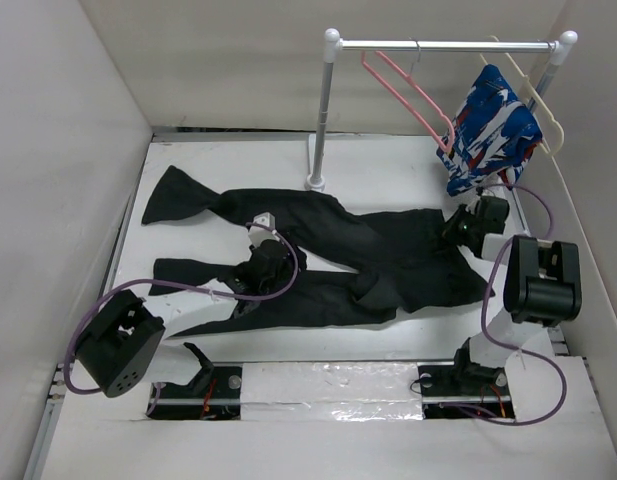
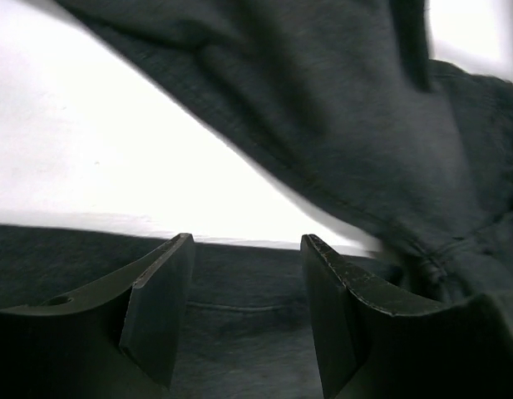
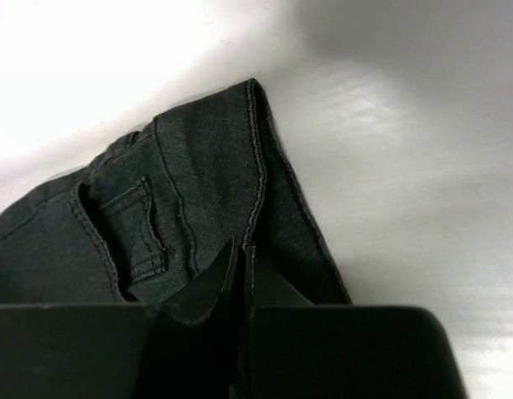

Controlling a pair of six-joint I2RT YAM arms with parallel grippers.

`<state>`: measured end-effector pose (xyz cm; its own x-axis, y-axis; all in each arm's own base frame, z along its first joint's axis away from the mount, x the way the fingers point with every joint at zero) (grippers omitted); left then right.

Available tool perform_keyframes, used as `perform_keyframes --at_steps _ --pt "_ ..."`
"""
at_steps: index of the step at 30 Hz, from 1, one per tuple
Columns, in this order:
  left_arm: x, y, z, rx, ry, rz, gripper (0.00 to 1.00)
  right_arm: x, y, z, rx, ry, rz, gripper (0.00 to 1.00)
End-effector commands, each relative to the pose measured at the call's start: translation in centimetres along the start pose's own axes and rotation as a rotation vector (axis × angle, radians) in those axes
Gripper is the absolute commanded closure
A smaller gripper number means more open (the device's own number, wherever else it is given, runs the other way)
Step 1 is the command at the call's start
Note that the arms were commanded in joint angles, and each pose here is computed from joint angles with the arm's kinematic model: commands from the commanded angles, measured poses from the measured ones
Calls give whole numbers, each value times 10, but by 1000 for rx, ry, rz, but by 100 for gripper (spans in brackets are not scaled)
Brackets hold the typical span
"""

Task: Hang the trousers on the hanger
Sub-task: Flatten out the trousers at the center of the board.

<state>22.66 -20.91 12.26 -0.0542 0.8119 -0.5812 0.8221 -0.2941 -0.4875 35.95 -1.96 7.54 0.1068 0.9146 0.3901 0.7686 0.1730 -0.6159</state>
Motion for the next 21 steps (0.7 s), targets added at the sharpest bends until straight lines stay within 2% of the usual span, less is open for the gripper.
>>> perform_keyframes --at_steps 1,3,5,7,8,10,12,14,16,19,21 --pt "-2 -1 -10 -71 -43 35 49 4 -35 -19 -169 8 -24 100" --pt "2 2 -13 -68 -51 30 49 -6 -55 -15 -187 26 71 100" --pt "5 3 -14 -64 -54 30 49 -20 -89 -32 -300 38 198 100" --pt "11 5 -17 -75 -65 19 49 -32 -109 -25 -312 62 280 100" --pt "11 6 -15 -69 -66 23 49 -38 -127 -31 -377 69 343 100" --pt "17 8 -18 -77 -82 9 49 -48 -139 -25 -402 87 447 100" --pt "21 9 -18 -70 -91 3 49 -48 -146 -27 -435 99 471 100" --pt "26 9 -24 -85 -113 -12 49 -44 -146 -32 -448 98 446 79" --pt "35 8 -29 -100 -146 -31 47 -40 -141 -35 -419 92 396 44" --pt "55 7 -47 -149 -238 -63 47 -22 -143 -41 -402 39 287 31" --pt "72 3 -61 -195 -299 -90 47 -8 -144 -33 -401 -13 219 30"
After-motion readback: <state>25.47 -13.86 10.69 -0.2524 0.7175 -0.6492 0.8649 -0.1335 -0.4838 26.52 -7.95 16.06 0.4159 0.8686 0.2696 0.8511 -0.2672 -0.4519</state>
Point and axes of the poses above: each gripper's point midway between its finger pads, its own y axis out along the fingers, its own x axis along the line the jaws close on, z = x × y, the point moved 7 cm from there along -y, back along the fingers, and after that the axes turned 6 degrees about -y, right-handed, at the moved point
